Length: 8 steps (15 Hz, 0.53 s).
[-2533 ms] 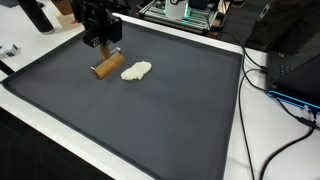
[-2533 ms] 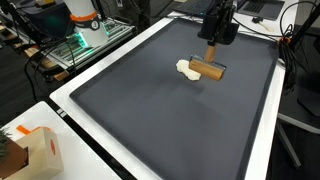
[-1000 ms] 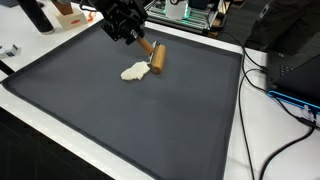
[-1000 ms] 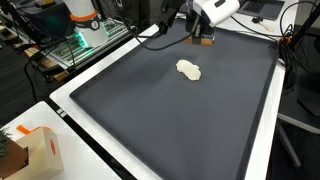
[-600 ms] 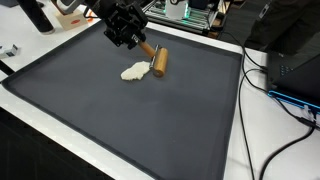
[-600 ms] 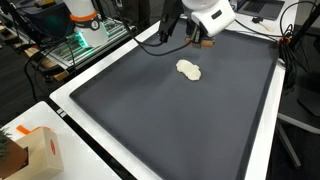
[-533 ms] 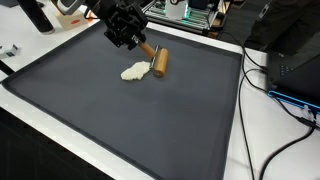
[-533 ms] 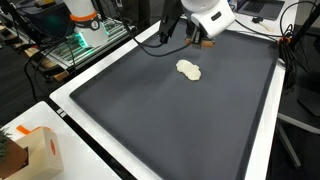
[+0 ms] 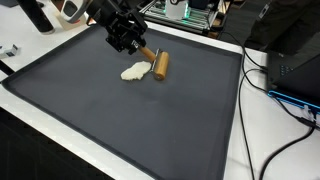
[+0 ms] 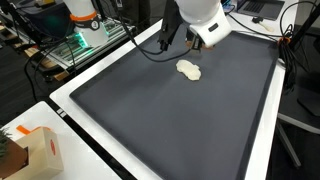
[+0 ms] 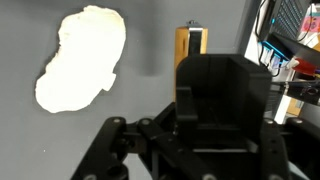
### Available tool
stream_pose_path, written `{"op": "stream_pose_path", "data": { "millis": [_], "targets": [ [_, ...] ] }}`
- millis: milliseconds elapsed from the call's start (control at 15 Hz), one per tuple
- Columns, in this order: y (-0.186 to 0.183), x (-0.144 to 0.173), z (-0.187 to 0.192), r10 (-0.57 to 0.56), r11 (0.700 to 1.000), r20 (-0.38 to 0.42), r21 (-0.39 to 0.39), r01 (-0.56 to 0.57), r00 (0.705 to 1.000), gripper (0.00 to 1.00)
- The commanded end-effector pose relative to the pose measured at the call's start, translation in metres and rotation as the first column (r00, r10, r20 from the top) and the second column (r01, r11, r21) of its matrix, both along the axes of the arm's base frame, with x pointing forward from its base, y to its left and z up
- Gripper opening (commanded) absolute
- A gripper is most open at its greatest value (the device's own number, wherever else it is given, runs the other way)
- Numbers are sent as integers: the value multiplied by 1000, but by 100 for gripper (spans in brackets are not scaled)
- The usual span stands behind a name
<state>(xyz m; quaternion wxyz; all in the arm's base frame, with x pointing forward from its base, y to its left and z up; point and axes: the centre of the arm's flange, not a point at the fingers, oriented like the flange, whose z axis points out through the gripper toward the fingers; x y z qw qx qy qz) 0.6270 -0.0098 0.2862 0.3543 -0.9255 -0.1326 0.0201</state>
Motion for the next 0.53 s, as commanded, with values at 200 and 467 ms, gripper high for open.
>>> {"op": "stream_pose_path", "data": {
  "millis": [200, 467],
  "targets": [
    [-1, 3, -10, -19, 998, -15, 62, 20, 1000, 19],
    [2, 3, -15, -51, 997, -45, 47, 54, 998, 19]
  ]
}}
